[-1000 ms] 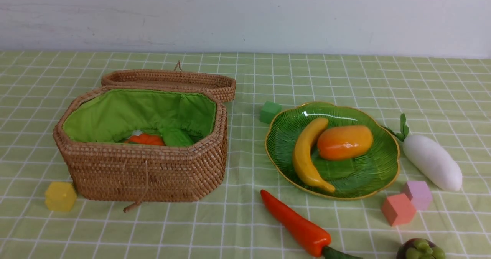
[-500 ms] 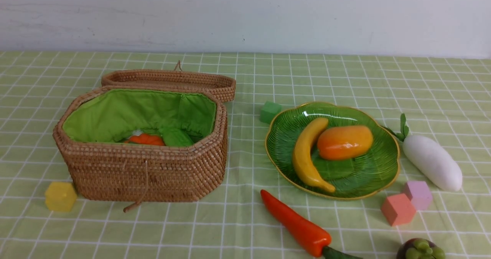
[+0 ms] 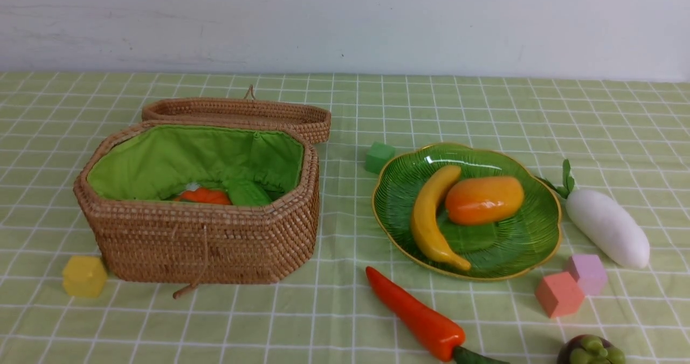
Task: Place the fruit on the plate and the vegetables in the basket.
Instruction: Take a daikon with your right arm and place it on the basket on the left.
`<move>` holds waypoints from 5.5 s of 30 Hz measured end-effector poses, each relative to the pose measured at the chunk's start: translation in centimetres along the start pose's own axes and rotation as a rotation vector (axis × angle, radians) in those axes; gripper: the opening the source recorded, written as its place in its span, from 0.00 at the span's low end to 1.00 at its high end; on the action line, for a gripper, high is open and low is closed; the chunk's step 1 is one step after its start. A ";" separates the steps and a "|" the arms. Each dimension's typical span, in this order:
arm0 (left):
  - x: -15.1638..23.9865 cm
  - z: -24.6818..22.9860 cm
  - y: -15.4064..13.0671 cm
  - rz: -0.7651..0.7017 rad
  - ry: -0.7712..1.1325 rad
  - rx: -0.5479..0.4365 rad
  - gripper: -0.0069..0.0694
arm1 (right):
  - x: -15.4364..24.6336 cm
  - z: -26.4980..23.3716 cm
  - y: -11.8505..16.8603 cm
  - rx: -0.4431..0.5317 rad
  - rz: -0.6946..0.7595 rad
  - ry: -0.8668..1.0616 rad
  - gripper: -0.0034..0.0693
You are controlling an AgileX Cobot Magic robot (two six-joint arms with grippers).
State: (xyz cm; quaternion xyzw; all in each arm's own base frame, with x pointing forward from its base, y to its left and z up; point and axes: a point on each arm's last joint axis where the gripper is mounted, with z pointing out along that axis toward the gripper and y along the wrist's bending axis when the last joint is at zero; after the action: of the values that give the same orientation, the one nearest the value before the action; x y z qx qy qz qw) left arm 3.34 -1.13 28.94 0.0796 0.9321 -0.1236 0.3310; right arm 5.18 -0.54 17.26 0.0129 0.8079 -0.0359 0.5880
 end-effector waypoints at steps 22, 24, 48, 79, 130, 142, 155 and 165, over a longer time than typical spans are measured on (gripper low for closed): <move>3.2 -2.5 1.2 -0.282 -0.571 -0.199 0.08 | 0.0 0.0 0.0 0.000 0.000 0.000 0.38; 2.3 -2.7 1.1 -0.257 -0.683 -0.168 0.08 | 0.0 0.0 0.0 0.000 0.000 0.000 0.38; 6.1 9.6 3.7 -0.381 -0.653 -0.187 0.08 | 0.0 0.0 0.0 0.000 0.000 0.000 0.38; 6.1 9.5 4.1 -0.285 -0.650 -0.263 0.11 | 0.0 0.0 0.0 0.000 0.000 0.000 0.38; 6.1 9.5 4.1 -0.284 -0.655 -0.262 0.14 | -26.0 -5.7 -0.9 -0.045 0.187 -0.401 0.38; 6.1 9.5 4.1 -0.284 -0.656 -0.262 0.14 | -23.6 10.5 -0.4 0.010 0.136 0.200 0.38; 6.1 9.5 4.1 -0.284 -0.656 -0.262 0.16 | -23.4 24.9 0.8 -0.066 0.056 0.747 0.52; 6.1 9.5 4.1 -0.284 -0.657 -0.261 0.16 | -18.2 31.0 1.6 -0.200 -0.141 0.890 0.97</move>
State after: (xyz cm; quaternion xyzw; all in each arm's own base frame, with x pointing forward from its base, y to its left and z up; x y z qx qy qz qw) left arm 5.27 0.48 17.25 -0.1369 0.7861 -0.0672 0.5990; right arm 40.29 -0.87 25.03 -0.0846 0.9803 0.0113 0.1782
